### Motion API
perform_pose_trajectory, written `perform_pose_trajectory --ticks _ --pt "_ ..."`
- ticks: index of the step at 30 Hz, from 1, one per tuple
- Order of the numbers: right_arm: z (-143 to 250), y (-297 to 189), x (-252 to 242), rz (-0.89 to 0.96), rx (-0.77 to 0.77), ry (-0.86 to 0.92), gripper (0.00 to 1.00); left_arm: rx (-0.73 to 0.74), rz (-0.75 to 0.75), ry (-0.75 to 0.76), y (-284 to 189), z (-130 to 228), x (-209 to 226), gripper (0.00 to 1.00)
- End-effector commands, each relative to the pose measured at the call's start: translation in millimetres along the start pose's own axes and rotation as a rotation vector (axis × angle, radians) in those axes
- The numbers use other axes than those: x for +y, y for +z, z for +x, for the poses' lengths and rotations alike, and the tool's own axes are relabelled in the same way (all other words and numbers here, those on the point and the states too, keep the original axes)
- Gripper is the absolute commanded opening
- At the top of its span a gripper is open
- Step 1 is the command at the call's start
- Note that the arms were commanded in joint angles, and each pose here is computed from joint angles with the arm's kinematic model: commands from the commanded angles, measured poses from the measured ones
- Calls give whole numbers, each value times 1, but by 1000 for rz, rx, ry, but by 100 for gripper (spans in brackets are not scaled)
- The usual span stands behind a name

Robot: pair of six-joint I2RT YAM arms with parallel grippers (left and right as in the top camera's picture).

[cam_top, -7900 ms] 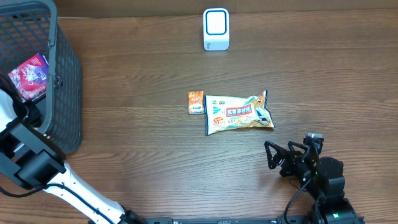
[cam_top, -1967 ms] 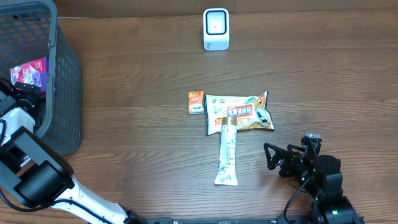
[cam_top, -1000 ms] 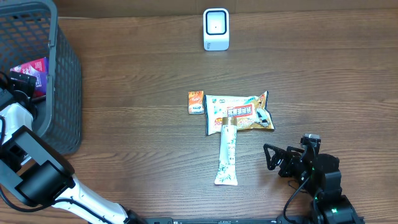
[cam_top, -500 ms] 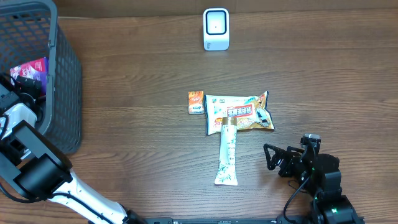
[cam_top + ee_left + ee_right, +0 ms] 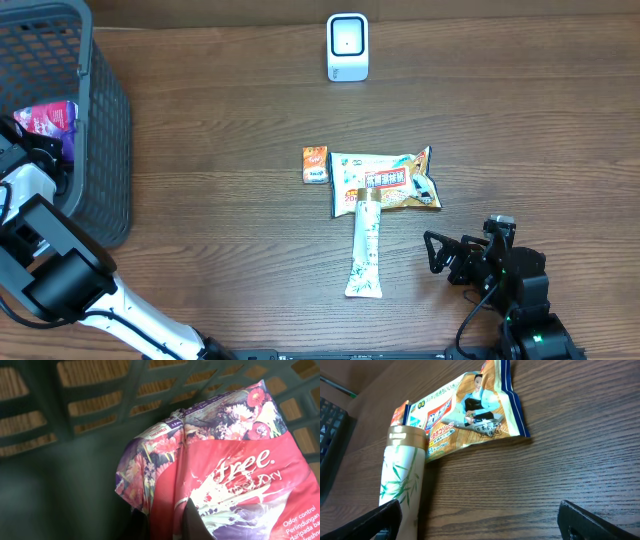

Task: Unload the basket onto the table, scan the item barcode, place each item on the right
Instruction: 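Lift the purple-red package out and set it on the table center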

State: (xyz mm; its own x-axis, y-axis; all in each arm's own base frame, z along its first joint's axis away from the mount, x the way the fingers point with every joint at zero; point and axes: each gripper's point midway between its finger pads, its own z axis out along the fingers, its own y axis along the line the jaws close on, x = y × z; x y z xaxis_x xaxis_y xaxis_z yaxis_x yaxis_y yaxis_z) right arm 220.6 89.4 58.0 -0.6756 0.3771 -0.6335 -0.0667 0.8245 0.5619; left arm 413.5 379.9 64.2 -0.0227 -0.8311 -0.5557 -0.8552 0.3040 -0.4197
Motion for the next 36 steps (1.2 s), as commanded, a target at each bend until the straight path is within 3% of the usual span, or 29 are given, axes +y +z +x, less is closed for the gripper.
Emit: perform_pose_trajectory --ticks 1,7,13,16,20,24,26,30,36 --pt "-3 -1 2 2 -3 -2 100 5 23 17 -21 -7 -12 4" --pt "-3 -1 2 1 -3 -2 100 -94 100 83 -110 -64 -57 4" --pt "-3 -1 2 1 -4 15 100 -255 222 112 -247 -126 -108 4" --pt "-3 -1 2 1 -4 21 100 -281 345 144 -314 -133 -133 4" --pt "-6 -1 5 -14 -14 19 100 -170 595 214 -384 -102 -169 4" --pt "-16 -2 11 -38 -52 6 100 18 761 368 -412 -45 -186 4" --pt "-28 -4 25 -98 -99 -17 100 138 735 497 -403 -1 -180 4" --pt "-43 -8 44 -182 -157 -52 100 248 734 693 -394 48 -171 4" --pt "-50 -10 48 -200 -187 -64 100 302 597 801 -369 96 -150 4"
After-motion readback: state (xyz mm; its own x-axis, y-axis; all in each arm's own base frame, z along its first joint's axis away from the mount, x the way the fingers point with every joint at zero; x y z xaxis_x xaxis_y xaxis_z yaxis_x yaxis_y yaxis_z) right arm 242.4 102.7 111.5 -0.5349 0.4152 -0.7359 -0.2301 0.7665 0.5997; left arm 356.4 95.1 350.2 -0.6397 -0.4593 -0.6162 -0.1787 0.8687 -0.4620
